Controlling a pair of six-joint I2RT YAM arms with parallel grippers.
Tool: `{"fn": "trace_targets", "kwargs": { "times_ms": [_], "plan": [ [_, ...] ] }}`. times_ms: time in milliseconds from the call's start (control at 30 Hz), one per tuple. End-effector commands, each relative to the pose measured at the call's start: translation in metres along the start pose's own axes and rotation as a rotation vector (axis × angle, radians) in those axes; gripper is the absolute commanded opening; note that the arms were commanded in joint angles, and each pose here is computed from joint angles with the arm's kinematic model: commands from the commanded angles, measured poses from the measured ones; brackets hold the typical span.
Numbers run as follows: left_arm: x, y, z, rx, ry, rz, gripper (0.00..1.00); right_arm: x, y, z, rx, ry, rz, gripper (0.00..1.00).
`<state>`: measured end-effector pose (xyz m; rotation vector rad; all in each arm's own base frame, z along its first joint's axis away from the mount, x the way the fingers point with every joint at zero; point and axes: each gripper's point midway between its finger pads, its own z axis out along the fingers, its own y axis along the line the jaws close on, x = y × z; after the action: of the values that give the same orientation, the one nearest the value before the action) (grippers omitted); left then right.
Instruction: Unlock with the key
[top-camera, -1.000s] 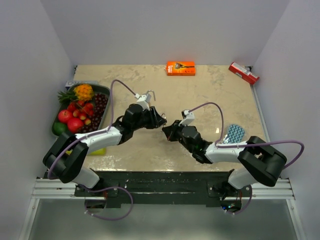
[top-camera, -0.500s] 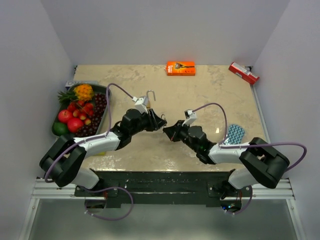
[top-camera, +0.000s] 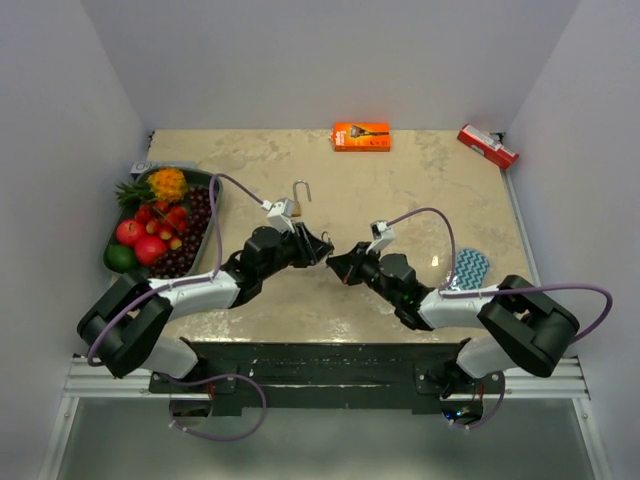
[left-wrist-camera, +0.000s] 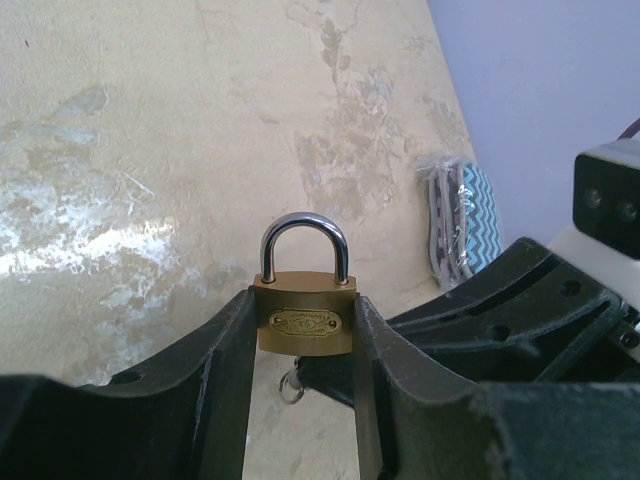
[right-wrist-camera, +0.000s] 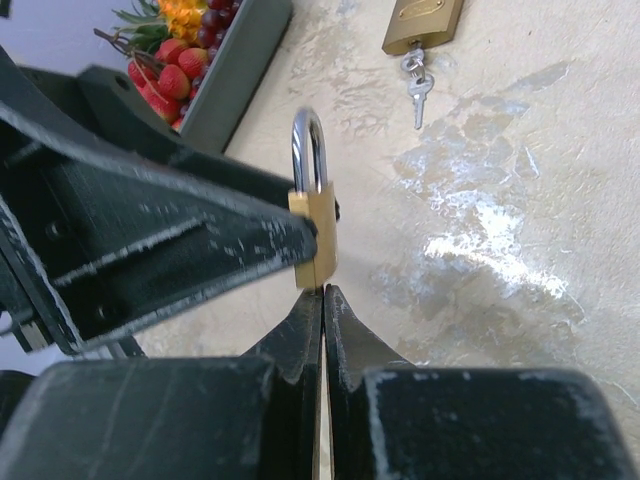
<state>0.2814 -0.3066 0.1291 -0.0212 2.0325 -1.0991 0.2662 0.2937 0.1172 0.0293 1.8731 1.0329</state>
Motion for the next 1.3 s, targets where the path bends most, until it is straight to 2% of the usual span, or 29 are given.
{"fn": "trace_targets", "kwargs": {
  "times_ms": [0,300,433,700,933,1133,1267],
  "plan": [
    [0.064,-0.026,-0.022,0.117,0.212,-0.046,0.0,-0.096,0.014,0.001,-0.014,-0.365,0.047,0.0],
    [0.068,-0.033,-0.026,0.132,0.197,-0.069,0.0,-0.103,0.014,-0.004,-0.015,-0.393,0.045,0.0],
    [0.065,-0.039,-0.027,0.14,0.176,-0.128,0.0,-0.102,0.018,-0.003,-0.048,-0.396,0.027,0.0],
    [0.03,-0.04,-0.02,0.073,0.035,-0.127,0.0,-0.084,0.012,0.005,-0.009,-0.303,-0.057,0.0],
    [0.028,-0.049,-0.013,0.095,0.047,-0.127,0.0,-0.073,0.022,0.01,-0.028,-0.279,-0.107,0.0],
    [0.009,-0.043,-0.007,0.058,0.002,-0.105,0.0,-0.058,0.015,0.011,0.019,-0.217,-0.118,0.06],
    [-0.005,-0.039,-0.003,0.044,-0.027,-0.098,0.0,-0.048,0.011,0.012,0.04,-0.173,-0.114,0.14]
  ]
}}
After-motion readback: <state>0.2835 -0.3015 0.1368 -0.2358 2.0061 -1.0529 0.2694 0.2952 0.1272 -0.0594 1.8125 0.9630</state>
